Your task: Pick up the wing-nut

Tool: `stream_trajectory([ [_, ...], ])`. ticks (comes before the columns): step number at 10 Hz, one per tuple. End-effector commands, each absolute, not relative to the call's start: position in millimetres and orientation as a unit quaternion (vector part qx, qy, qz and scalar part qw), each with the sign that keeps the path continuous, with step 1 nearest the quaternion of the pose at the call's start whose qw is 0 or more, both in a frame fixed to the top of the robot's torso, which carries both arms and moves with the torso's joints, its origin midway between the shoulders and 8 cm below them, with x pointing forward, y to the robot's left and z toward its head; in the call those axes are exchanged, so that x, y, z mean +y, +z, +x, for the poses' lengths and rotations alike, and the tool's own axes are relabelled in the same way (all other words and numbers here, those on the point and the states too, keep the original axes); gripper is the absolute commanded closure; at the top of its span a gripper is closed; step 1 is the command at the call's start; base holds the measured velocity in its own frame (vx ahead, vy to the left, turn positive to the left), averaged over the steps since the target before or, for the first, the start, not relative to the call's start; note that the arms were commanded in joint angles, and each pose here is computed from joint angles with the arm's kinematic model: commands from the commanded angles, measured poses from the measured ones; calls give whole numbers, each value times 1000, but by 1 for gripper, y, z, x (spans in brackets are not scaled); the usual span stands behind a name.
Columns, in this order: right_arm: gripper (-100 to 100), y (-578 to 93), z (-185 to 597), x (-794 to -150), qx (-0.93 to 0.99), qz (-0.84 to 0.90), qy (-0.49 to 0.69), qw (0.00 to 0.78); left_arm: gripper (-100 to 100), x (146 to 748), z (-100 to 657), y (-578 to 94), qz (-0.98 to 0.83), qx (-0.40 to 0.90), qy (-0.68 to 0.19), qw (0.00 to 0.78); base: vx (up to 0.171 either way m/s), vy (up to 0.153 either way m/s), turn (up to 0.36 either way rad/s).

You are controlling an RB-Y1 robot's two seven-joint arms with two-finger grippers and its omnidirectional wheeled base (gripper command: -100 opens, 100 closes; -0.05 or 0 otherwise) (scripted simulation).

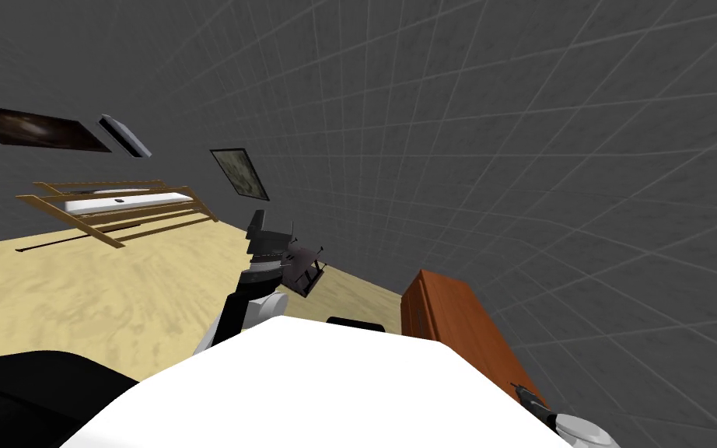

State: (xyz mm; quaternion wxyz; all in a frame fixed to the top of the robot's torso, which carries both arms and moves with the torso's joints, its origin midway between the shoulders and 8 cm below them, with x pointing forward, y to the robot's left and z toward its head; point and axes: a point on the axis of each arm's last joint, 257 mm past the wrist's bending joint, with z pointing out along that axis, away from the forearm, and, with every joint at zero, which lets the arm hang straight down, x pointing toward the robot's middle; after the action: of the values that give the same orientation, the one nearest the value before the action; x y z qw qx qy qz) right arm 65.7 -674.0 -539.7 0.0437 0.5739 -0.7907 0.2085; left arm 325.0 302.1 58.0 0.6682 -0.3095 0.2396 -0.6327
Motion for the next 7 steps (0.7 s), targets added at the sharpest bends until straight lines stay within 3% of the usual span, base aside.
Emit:
stream_trajectory([
  [1, -100, -548, 69, -664, -798, 567, 203, 28, 0, 302, 325, 58, -309, 240, -633, 668, -33, -1, 106],
  [3, -100, -548, 68, -664, -797, 567, 204, 30, 0, 302, 325, 58, -309, 240, -633, 668, -18, -1, 30],
  [4, 0, -548, 68, -664, -797, 568, 204, 30, 0, 302, 325, 58, -309, 240, -633, 668, 0, 0, 0],
  [5, -100, -553, 74, -662, -791, 579, 194, 43, 0, 302, 325, 58, -309, 240, -633, 668, -139, -43, 265],
  [7, -100, -559, 69, -655, -780, 597, 175, 62, 0, 302, 325, 58, -309, 240, -633, 668, -97, -51, 170],
])
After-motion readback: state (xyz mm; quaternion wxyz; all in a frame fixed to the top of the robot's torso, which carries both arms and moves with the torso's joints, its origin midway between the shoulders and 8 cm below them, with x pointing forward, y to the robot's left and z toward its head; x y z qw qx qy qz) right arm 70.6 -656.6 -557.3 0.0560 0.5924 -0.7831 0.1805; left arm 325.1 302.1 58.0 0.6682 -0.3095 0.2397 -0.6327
